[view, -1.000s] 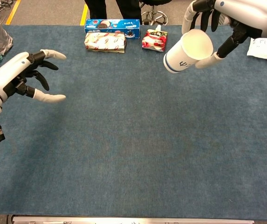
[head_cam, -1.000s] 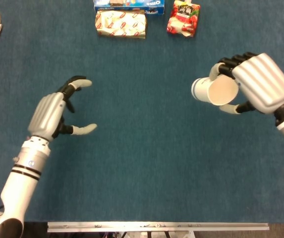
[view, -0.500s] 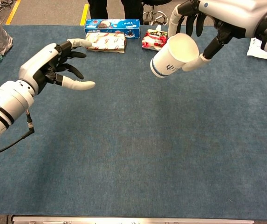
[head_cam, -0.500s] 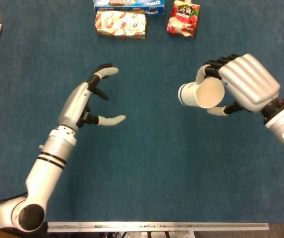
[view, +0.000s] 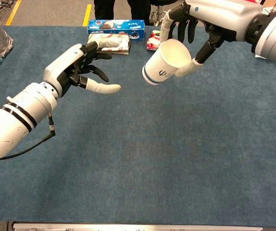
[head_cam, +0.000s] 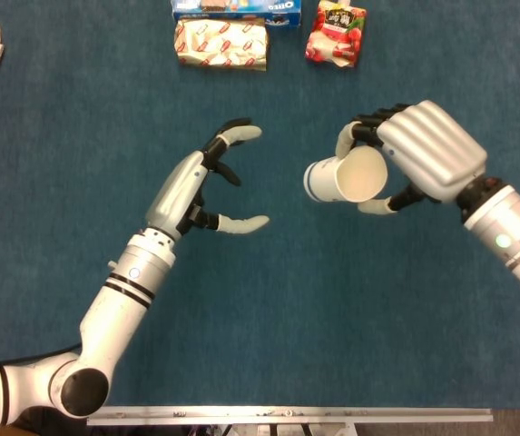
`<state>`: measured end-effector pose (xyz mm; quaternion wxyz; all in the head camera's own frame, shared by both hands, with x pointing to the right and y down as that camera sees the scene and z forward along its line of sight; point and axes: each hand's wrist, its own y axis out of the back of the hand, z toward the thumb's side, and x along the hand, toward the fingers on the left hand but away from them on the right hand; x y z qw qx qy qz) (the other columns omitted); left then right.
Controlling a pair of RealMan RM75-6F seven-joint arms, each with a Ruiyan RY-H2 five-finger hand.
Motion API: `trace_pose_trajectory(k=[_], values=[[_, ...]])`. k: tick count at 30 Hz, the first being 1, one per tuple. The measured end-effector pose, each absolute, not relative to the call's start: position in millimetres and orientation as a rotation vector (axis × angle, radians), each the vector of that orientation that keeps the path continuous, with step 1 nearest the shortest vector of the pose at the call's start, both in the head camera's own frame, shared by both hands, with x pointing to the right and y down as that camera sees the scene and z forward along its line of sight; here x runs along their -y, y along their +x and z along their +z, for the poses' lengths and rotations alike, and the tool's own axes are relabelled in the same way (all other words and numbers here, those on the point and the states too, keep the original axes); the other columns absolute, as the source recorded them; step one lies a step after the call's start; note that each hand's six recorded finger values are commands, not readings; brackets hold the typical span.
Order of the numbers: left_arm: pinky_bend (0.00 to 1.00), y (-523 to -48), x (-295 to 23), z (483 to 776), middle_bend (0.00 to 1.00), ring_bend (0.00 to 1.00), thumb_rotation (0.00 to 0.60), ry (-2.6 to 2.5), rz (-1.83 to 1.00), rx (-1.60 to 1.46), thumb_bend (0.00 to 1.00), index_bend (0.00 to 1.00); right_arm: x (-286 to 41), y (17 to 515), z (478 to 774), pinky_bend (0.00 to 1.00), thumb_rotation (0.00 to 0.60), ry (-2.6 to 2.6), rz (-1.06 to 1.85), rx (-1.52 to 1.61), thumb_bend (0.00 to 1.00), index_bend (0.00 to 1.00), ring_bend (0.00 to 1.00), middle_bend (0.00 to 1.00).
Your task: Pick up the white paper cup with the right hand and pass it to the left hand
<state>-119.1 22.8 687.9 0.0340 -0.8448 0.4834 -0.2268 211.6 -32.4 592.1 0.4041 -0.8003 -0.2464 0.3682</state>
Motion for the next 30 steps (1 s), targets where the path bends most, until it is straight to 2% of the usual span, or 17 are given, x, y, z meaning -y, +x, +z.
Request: trace_pose_trajectory(k=[30], values=[[0.39, -91.3, -28.1, 691.0, 0.07, 0.14, 0.6, -2.723, -0.637, -1.452, 0.09, 0.16, 34.4, 162.8, 602.0, 0.46, 0.6, -2.101, 0.833, 0.589, 0.0, 0.47, 0.45, 0.46]])
